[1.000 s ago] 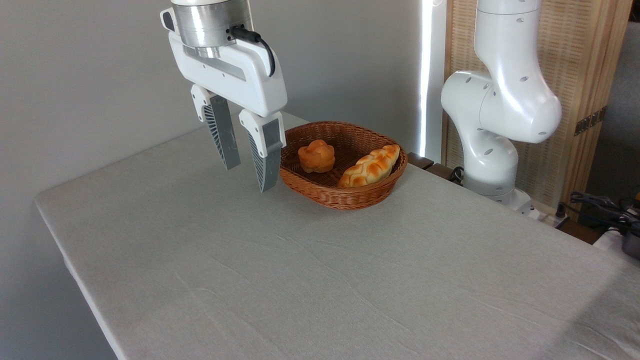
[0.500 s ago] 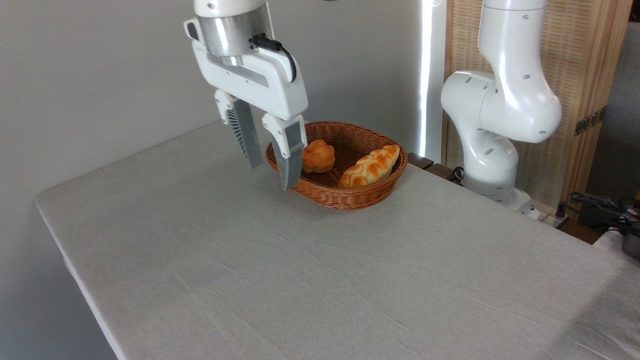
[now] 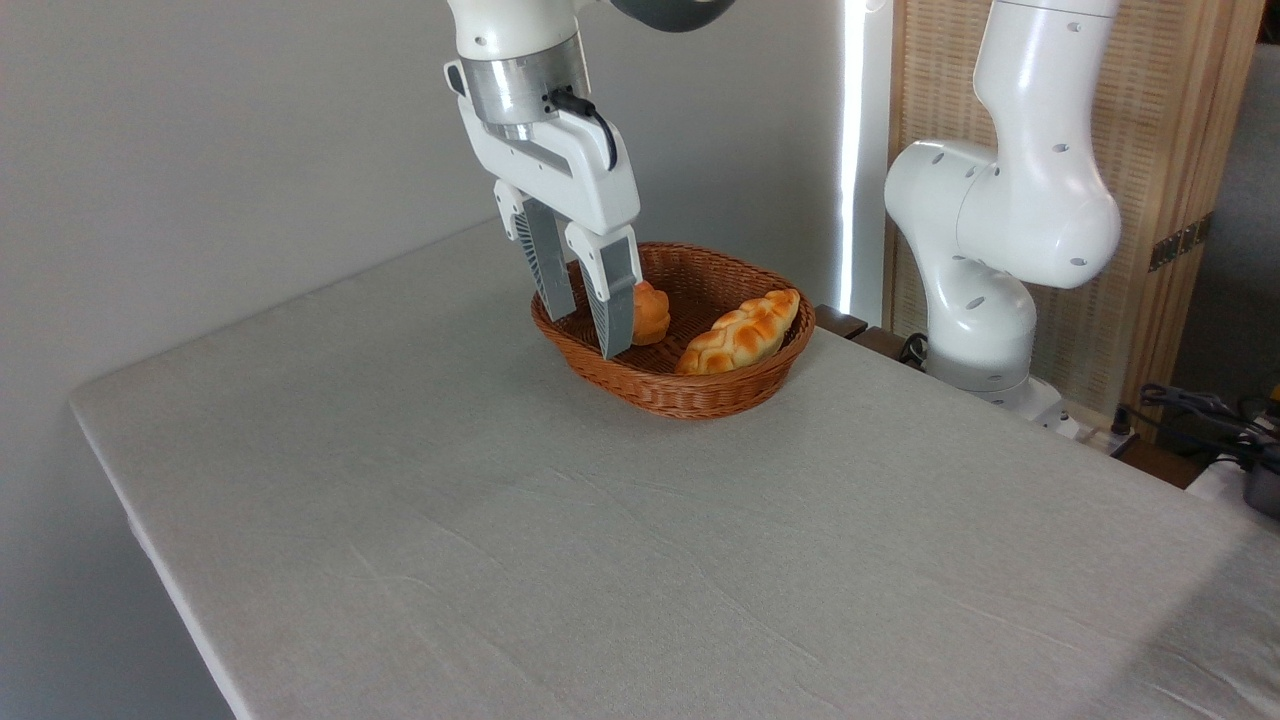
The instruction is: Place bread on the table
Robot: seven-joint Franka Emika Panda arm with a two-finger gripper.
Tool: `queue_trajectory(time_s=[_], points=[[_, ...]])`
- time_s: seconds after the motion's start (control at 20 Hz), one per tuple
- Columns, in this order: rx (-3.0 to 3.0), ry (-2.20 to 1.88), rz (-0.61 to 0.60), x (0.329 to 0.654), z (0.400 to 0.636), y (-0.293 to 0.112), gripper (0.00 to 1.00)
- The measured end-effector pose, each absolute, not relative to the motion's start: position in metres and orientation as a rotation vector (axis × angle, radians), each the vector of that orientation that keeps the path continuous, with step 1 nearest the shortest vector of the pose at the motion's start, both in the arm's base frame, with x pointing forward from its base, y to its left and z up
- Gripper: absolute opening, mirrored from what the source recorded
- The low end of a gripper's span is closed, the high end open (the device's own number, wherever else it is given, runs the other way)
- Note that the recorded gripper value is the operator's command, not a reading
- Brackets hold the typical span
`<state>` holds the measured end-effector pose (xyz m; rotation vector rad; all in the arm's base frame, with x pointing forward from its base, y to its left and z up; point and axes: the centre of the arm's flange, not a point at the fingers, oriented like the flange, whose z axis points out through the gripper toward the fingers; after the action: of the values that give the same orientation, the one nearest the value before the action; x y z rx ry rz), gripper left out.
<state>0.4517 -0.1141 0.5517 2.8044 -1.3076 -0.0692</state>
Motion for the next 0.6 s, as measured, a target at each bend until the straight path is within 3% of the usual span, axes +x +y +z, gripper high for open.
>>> queue_trajectory(time_s=[0.3, 0.6], points=[[2.746, -1.413, -0.022, 0.438, 0.556, -0.133, 1.00], [2.674, -1.574, 0.024, 0.395, 0.553, -0.175, 1.00]])
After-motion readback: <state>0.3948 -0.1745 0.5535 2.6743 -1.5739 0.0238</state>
